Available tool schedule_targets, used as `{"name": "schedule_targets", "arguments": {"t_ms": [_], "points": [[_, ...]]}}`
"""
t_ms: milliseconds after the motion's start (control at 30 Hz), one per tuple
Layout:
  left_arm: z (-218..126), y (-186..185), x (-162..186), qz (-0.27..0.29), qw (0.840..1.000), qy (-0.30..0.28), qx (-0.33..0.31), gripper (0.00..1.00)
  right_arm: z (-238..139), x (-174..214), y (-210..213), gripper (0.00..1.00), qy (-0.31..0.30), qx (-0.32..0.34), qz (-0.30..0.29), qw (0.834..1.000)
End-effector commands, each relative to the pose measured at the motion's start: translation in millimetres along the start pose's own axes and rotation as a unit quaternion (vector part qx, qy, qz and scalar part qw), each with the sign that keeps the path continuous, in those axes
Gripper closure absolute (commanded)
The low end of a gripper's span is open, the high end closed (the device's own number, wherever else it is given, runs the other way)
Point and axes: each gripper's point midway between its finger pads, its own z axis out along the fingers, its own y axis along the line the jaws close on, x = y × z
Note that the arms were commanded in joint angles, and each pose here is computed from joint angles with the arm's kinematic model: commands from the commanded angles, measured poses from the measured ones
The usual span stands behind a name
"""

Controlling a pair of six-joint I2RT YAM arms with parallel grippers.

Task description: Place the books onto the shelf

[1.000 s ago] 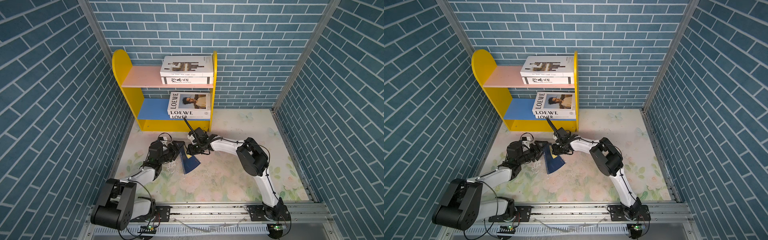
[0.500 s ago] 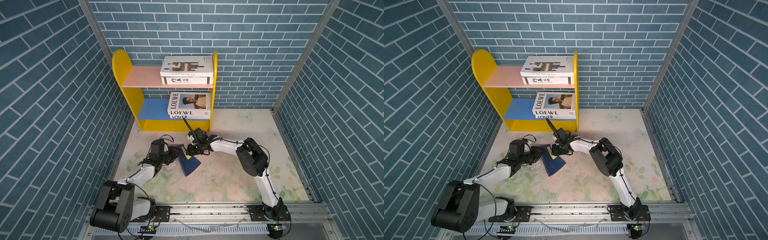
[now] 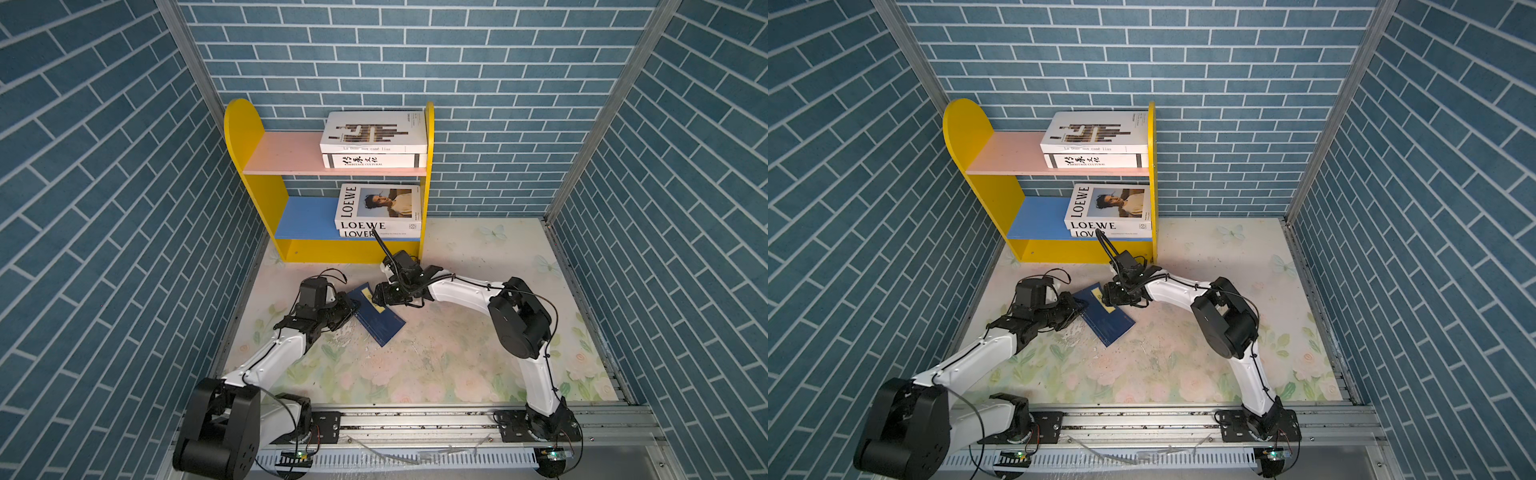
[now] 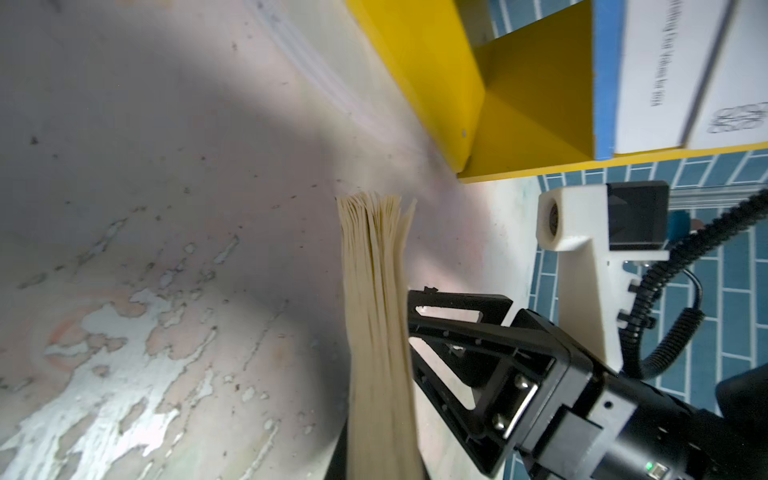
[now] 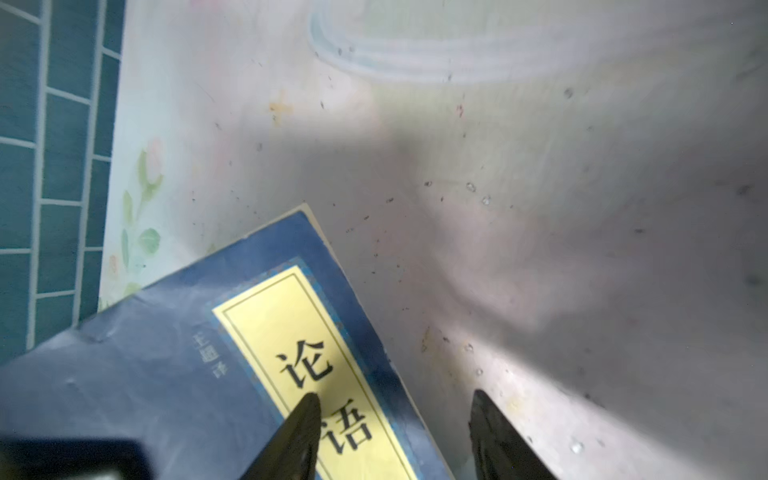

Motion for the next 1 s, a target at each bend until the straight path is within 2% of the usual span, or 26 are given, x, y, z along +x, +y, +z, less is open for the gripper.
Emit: {"name": "schedule_targets", "arguments": {"t_ms": [0, 133, 233, 333, 433, 500, 567, 633, 767, 967], "points": [[-25, -40, -9, 0.019, 0.999, -0.013, 0.047, 0.92, -62, -49, 10, 0.34, -0.107, -0.015, 0.05, 0.993], [-49, -69, -21, -0.025, 0.993, -0.031, 0.112, 0.93, -121, -72, 1, 0.16, -0.192, -0.027, 0.102, 0.976], [-63, -91, -34, -0.049, 0.986, -0.046, 0.154, 0.94, -170, -85, -5, 0.01, -0.265, -0.045, 0.131, 0.954], [-78, -113, -48, -0.042, 0.981, -0.066, 0.176, 0.95, -213, -90, -13, 0.01, -0.323, -0.043, 0.152, 0.933], [-92, -135, -64, -0.031, 0.977, -0.09, 0.191, 0.95, -240, -87, -22, 0.01, -0.352, -0.033, 0.174, 0.919], [-94, -142, -78, -0.04, 0.975, -0.112, 0.189, 0.95, -250, -85, -22, 0.02, -0.364, -0.047, 0.188, 0.911], [-96, -157, -95, -0.046, 0.966, -0.134, 0.214, 0.95, -252, -87, -17, 0.02, -0.369, -0.073, 0.199, 0.905], [-99, -171, -112, -0.048, 0.957, -0.158, 0.238, 0.95, -250, -90, -12, 0.02, -0.367, -0.095, 0.206, 0.902], [-101, -182, -137, -0.041, 0.949, -0.202, 0.237, 0.95, -241, -99, -2, 0.04, -0.368, -0.134, 0.215, 0.895], [-103, -197, -162, -0.026, 0.939, -0.239, 0.247, 0.95, -233, -108, 3, 0.06, -0.368, -0.151, 0.216, 0.892]]}}
